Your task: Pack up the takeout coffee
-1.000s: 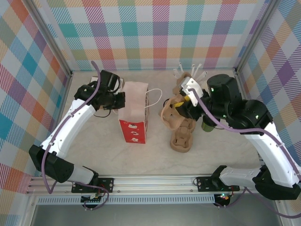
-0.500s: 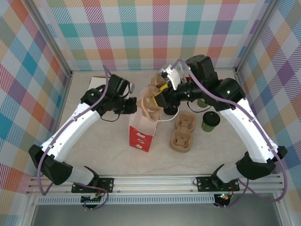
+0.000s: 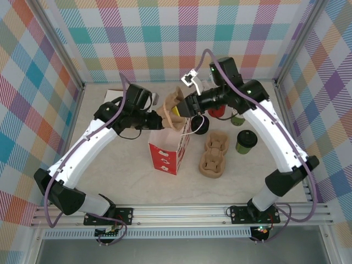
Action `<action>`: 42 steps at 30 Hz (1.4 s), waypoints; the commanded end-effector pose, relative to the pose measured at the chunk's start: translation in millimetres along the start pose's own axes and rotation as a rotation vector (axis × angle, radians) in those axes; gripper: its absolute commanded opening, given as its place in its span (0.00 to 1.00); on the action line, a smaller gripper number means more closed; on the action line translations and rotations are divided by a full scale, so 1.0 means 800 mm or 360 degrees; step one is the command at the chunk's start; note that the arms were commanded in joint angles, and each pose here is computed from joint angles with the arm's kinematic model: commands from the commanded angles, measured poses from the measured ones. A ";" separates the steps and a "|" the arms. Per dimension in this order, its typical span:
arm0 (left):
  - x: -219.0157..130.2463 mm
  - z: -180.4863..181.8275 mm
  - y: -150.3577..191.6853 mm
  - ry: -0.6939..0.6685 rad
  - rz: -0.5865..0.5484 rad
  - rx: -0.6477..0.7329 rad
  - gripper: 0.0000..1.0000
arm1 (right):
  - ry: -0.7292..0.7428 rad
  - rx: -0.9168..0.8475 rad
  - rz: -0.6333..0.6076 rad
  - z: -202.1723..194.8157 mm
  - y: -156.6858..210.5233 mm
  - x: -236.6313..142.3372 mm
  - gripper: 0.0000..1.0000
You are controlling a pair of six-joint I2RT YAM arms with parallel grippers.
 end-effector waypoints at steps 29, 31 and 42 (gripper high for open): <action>-0.035 0.027 0.089 -0.0016 -0.0158 -0.0508 0.77 | -0.0030 0.0089 0.0381 -0.075 0.002 0.076 0.36; -0.029 0.032 0.094 -0.0066 -0.0125 -0.0506 0.76 | 0.0026 0.0086 0.0397 -0.084 0.005 0.078 0.36; -0.013 0.038 0.109 -0.0106 -0.0047 -0.0492 0.70 | 0.0323 0.0090 0.0455 -0.120 0.010 0.082 0.36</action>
Point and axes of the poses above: each hand's point on the last joint's axis, 136 mm out from that joint toward the fingers, its own x axis out along the fingers, its own z axis along the line the jaws close on, y = z × x, the point moved 4 cm from there along -x, back along the fingers, and after that the axes turned 15 degrees about x, right-handed, at the moved point
